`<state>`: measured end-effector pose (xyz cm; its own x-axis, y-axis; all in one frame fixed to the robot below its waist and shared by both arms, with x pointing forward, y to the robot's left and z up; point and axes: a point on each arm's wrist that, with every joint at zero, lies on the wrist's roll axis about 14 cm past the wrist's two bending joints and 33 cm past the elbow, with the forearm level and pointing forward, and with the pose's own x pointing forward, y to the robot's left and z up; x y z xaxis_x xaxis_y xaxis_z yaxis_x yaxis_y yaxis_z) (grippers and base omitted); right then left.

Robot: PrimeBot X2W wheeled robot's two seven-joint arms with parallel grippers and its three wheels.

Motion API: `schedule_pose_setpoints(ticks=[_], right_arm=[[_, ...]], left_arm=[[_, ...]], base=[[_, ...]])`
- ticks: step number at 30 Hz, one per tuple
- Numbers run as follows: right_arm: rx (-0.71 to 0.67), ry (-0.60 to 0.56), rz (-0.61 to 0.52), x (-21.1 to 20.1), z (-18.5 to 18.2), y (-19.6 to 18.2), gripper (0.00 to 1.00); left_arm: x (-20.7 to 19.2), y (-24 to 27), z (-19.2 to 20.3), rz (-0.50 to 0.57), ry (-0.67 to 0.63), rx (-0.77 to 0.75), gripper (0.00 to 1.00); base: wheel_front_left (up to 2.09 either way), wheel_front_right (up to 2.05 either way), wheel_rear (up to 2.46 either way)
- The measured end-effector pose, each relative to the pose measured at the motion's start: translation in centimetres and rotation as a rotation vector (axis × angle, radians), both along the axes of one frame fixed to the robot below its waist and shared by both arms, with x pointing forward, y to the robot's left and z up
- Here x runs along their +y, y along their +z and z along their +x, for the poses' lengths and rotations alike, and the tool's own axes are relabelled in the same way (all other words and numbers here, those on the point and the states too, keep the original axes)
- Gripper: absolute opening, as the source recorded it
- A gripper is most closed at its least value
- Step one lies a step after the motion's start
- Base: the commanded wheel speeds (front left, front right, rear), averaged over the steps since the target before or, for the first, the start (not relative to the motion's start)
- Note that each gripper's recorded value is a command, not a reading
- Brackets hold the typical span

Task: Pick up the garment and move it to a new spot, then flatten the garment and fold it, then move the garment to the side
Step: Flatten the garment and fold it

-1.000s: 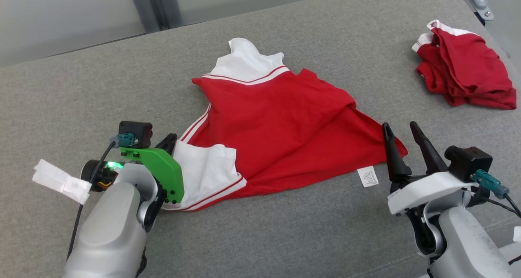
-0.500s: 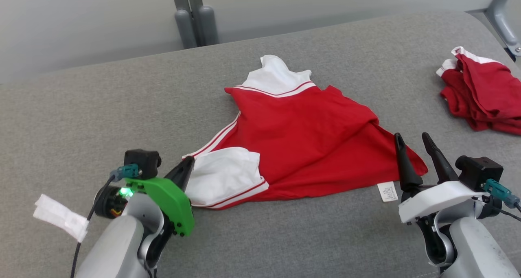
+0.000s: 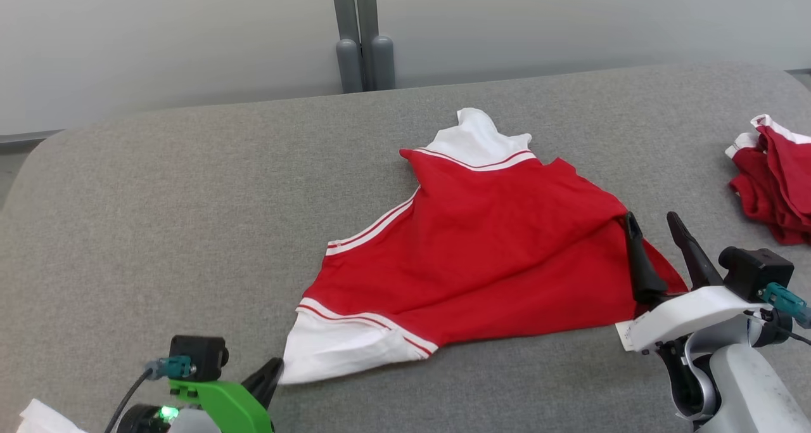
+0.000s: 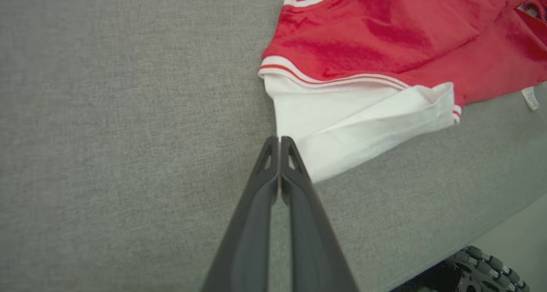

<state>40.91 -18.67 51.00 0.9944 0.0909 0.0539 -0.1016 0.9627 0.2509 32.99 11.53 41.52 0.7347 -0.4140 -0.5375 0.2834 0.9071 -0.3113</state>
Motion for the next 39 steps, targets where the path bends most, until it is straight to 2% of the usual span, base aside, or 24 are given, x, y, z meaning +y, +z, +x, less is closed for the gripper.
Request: schedule_pose_setpoints(ticks=[7,12,14,15,21,33,39], right_arm=[[0.008,0.005,-0.005,0.0,-0.3,-0.1,1.00],[0.016,0.002,-0.006,-0.1,-0.7,-0.2,1.00],[0.016,0.004,-0.006,-0.1,-0.8,-0.2,1.00],[0.014,0.004,-0.006,0.0,-0.8,-0.1,1.00],[0.008,0.006,-0.006,0.0,-1.2,0.2,1.00],[-0.069,-0.008,0.003,-0.2,-2.7,2.1,1.00],[-0.100,-0.042,0.007,-1.1,-3.5,2.5,1.00]], left_arm=[[1.7,-1.7,-2.3,0.043,0.052,0.081,0.00],[2.3,-2.1,-2.6,0.059,0.077,0.084,0.00],[2.4,-2.3,-2.8,0.067,0.082,0.085,0.50],[2.2,-2.3,-2.9,0.055,0.082,0.087,1.00],[2.4,0.2,-1.1,0.026,0.133,-0.052,1.00],[4.4,9.6,3.0,-0.043,0.333,-0.575,1.00],[5.1,10.6,3.4,-0.048,0.390,-0.648,1.00]], base=[[0.00,0.00,0.00],[0.00,0.00,0.00],[0.00,0.00,0.00],[0.00,0.00,0.00],[0.00,0.00,0.00],[0.00,0.00,0.00],[0.00,0.00,0.00]])
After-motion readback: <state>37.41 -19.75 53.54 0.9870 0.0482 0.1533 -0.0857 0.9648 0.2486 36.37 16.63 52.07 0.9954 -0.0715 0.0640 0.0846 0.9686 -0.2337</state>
